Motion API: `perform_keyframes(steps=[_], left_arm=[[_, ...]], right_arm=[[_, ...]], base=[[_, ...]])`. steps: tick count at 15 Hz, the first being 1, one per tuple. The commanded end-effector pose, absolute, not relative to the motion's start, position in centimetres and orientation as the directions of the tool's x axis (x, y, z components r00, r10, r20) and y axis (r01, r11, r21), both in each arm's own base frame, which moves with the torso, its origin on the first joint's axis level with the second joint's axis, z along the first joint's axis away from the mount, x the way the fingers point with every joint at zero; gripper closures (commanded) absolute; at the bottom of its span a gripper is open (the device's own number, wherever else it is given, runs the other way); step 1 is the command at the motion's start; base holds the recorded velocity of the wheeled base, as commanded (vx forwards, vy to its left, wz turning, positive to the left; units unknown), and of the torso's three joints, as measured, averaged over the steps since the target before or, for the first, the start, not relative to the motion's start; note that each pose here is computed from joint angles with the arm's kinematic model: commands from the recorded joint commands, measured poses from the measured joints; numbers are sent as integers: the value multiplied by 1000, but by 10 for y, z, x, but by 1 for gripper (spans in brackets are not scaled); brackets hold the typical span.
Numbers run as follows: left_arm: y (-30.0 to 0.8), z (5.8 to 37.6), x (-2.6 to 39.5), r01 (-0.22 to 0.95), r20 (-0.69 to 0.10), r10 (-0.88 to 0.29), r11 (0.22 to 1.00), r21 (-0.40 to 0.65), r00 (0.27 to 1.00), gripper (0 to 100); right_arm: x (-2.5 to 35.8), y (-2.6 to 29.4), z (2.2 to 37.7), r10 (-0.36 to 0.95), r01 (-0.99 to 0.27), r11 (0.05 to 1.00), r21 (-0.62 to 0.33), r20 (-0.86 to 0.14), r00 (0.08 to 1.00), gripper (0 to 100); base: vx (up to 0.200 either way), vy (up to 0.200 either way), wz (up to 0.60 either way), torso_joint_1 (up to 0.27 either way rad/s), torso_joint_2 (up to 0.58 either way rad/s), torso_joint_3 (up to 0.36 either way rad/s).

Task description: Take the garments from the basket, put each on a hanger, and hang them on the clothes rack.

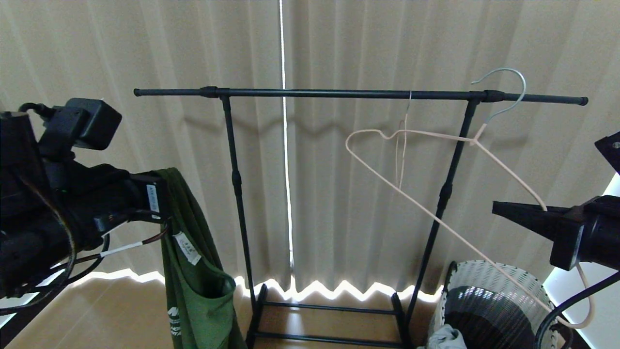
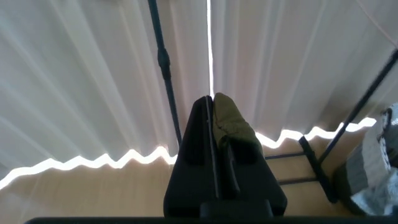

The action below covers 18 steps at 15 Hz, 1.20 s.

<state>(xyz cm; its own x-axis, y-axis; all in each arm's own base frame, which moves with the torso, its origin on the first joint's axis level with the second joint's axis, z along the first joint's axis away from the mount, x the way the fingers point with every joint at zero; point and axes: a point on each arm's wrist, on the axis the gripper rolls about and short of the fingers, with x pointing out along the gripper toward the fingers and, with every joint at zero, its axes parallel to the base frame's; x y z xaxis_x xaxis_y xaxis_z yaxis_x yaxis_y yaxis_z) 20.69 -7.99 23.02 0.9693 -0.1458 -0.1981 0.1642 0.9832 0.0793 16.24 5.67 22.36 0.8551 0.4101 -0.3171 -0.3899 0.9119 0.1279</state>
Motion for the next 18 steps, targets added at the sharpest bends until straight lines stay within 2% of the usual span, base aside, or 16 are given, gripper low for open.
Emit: perform_keyframes(steps=[1, 5, 9, 18], left_arm=[[-96, 220, 228, 158, -245, -137, 985, 71, 960, 100], [-113, 215, 247, 115, -264, -110, 993, 3, 958, 100], [-120, 221, 251, 111, -244, -114, 993, -24, 963, 100], [-131, 219, 244, 149, -276, -144, 989, -2, 950, 100]], right_arm=[[160, 69, 220, 470, -454, 882, 130, -331, 818, 100], [157, 89, 207, 649, -627, 753, 199, -378, 660, 100], [146, 107, 207, 729, -708, 670, 223, -378, 570, 100], [155, 125, 196, 740, -726, 646, 238, -432, 516, 100]], base=[[0, 0, 0, 0, 0, 0], [0, 0, 0, 0, 0, 0], [0, 0, 0, 0, 0, 0], [0, 0, 0, 0, 0, 0]])
